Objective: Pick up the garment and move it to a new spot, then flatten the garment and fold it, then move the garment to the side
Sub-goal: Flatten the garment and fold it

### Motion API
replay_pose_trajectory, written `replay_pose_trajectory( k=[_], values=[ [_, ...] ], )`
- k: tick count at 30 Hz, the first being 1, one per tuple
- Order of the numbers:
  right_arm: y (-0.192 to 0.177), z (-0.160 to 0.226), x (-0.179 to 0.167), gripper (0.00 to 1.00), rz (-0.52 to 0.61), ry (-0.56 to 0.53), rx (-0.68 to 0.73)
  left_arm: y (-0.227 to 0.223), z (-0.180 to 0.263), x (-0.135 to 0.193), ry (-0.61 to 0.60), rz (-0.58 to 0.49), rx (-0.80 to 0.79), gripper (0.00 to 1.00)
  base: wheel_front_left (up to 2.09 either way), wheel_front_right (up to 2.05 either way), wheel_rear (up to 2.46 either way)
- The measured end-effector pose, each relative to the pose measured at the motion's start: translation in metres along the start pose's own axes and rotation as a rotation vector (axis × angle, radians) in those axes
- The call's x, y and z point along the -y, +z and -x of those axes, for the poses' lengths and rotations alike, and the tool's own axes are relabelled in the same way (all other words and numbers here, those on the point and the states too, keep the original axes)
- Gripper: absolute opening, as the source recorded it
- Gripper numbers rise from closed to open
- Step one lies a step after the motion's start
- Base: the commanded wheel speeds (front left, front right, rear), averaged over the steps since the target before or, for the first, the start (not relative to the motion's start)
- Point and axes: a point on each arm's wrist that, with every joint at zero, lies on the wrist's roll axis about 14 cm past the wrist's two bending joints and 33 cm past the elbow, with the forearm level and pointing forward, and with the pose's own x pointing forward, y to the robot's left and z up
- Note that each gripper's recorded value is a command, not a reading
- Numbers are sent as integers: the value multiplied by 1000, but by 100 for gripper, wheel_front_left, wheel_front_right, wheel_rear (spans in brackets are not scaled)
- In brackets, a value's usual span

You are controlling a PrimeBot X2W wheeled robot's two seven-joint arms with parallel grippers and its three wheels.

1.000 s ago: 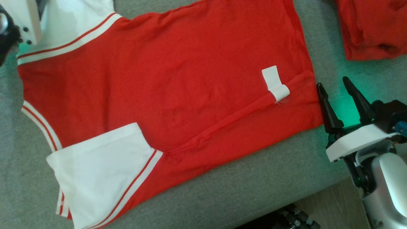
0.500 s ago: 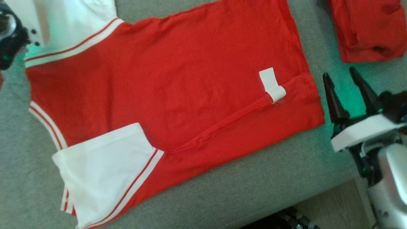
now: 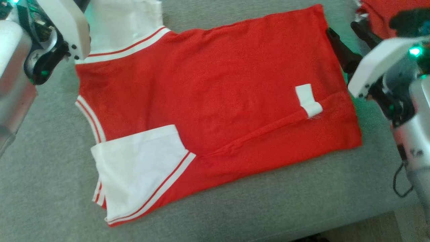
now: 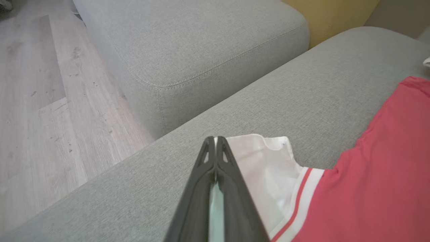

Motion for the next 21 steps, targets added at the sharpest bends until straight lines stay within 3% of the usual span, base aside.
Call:
replay_pose_trajectory(
  k=[10,21],
  values=[
    [-12,-48,-6,100,-15,9,-167,-1,7,-11,8,-3,22,0,0,0,0],
    [-8,-78,-14,100,-51,20,-186,-9,4,-20,13,11,26,0,0,0,0]
  ],
)
